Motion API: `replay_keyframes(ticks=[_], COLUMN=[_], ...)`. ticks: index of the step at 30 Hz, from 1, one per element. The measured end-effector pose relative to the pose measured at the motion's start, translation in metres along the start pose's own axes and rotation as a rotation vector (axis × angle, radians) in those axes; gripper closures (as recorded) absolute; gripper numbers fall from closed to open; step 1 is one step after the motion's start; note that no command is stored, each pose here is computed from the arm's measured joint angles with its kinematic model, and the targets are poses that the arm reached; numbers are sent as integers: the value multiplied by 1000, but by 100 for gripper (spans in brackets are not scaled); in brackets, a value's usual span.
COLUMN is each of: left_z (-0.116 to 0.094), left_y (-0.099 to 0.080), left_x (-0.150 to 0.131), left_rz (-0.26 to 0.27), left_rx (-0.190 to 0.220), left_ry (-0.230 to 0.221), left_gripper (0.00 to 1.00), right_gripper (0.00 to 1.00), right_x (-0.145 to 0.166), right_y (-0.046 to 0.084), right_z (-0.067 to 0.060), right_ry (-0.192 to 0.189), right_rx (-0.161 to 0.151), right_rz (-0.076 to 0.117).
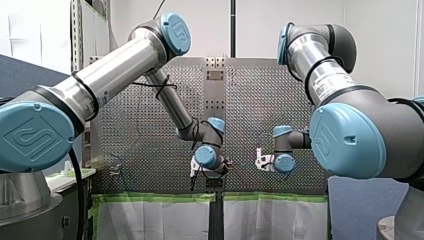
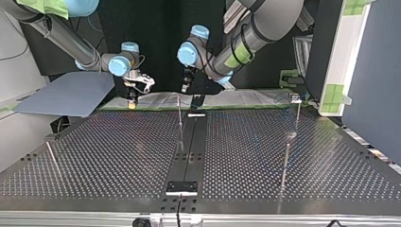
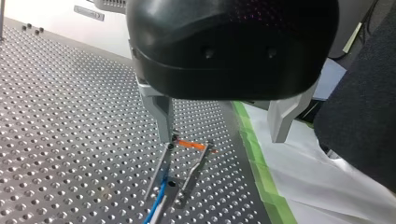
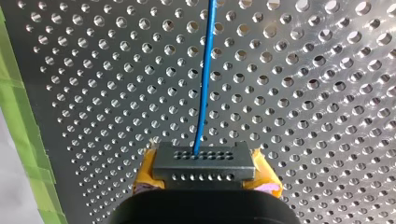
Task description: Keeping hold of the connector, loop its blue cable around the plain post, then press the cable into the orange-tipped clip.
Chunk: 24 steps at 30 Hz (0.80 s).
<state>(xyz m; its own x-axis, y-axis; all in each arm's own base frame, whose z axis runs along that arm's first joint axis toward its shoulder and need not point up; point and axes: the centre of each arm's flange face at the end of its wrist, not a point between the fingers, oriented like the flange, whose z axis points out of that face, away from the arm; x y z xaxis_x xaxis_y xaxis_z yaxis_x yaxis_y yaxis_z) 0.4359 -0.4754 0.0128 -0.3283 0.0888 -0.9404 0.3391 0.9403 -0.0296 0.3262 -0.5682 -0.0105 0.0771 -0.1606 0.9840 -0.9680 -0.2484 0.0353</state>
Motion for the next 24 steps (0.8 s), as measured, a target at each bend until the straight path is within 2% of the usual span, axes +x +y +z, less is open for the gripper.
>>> replay_keyframes(ticks=[8, 24], left_z=[3, 3], left_y=[-2, -1], left_x=[-6, -5], left_rz=[-5, -7], left_rx=[3, -5], left_ry=[-10, -1], left_gripper=[0, 0], right_gripper=[100, 100], right_x=[-1, -2], right_y=[0, -1], right_z=[0, 0], right_ry=[0, -2], right_rx=[3, 8], right_rz=[0, 0])
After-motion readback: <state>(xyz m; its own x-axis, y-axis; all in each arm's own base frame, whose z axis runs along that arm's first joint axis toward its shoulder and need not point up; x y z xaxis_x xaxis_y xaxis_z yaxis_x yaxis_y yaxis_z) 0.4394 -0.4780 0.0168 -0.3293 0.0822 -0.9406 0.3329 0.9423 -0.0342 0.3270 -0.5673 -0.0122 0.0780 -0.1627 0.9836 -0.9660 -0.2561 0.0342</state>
